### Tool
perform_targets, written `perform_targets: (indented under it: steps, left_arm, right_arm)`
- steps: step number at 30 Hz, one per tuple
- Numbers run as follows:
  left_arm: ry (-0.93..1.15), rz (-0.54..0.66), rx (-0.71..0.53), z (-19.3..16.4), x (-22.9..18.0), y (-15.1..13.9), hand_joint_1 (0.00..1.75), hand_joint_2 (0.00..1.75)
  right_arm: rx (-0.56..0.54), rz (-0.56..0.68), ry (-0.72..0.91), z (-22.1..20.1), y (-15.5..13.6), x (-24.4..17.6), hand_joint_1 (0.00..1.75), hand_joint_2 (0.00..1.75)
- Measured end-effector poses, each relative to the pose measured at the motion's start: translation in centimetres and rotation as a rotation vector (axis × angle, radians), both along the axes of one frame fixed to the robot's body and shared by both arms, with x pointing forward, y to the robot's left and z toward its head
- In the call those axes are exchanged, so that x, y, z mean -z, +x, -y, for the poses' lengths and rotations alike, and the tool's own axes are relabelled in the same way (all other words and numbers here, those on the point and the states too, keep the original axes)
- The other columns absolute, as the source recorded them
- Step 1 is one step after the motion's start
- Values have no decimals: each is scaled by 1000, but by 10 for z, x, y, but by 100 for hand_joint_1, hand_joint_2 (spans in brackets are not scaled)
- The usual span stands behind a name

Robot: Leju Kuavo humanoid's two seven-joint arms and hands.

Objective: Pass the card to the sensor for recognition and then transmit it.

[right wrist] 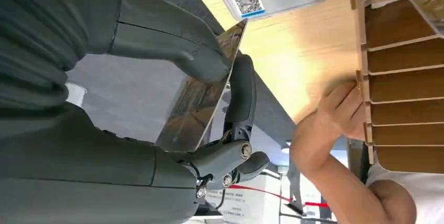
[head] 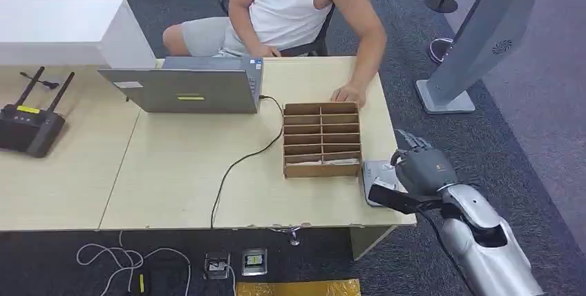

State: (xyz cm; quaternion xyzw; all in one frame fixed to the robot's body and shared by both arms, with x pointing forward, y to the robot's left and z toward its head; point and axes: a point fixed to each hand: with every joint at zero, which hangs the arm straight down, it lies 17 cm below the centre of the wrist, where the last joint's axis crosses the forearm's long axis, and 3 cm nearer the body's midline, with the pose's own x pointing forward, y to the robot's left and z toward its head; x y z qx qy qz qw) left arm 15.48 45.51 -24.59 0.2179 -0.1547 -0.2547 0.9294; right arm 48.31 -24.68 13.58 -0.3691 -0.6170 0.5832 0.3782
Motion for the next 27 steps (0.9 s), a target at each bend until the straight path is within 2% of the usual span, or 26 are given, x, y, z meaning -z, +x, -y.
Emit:
perform_targets:
  steps: [27]
  left_arm:
    - [-2,-4,9,2,1,0,0,0]
  right_arm:
    - [-39,-80,19,-29,-24,53,175,175]
